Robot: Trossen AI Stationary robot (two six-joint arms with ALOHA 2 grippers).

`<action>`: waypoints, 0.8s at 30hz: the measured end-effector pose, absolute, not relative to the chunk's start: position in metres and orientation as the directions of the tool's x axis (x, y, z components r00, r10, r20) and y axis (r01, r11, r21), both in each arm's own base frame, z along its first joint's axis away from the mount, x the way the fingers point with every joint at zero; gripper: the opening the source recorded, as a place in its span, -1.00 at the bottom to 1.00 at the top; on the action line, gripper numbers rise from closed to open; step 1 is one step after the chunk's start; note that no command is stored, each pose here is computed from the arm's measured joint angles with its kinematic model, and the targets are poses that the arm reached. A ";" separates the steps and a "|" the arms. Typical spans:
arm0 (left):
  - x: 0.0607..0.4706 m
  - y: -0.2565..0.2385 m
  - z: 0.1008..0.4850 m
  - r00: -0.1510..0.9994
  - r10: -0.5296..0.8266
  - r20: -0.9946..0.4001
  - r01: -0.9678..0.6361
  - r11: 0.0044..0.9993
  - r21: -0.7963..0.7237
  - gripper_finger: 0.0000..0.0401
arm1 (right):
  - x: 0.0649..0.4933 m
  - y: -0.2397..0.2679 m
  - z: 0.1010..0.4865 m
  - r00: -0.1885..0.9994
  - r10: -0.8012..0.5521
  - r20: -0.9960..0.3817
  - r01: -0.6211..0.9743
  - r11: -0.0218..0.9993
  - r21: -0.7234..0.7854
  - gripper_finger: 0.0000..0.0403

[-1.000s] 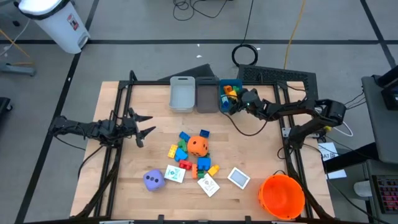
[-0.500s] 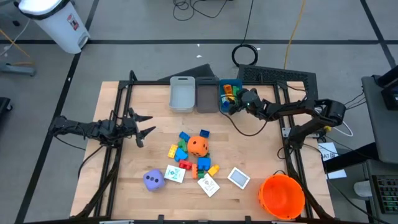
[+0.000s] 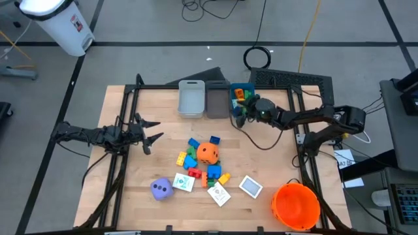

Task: Pick & Place Toys
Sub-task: Move the green playing cards to the center of the table

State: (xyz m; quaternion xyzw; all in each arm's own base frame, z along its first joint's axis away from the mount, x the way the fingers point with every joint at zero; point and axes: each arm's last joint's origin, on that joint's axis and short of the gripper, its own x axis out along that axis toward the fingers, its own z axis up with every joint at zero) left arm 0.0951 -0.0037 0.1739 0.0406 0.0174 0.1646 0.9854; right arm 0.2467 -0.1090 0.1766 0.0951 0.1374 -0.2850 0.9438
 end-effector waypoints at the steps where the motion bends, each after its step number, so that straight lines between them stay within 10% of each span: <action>1: 0.095 -0.004 0.174 0.945 0.326 -0.021 -0.323 0.942 0.086 0.20 | 0.249 -0.105 0.179 0.826 -0.480 -0.297 0.526 0.845 0.097 0.29; 24: 0.095 -0.004 0.174 0.945 0.326 -0.021 -0.323 0.943 0.086 0.20 | 0.281 -0.007 0.205 0.990 0.005 -0.143 0.009 0.995 0.098 0.29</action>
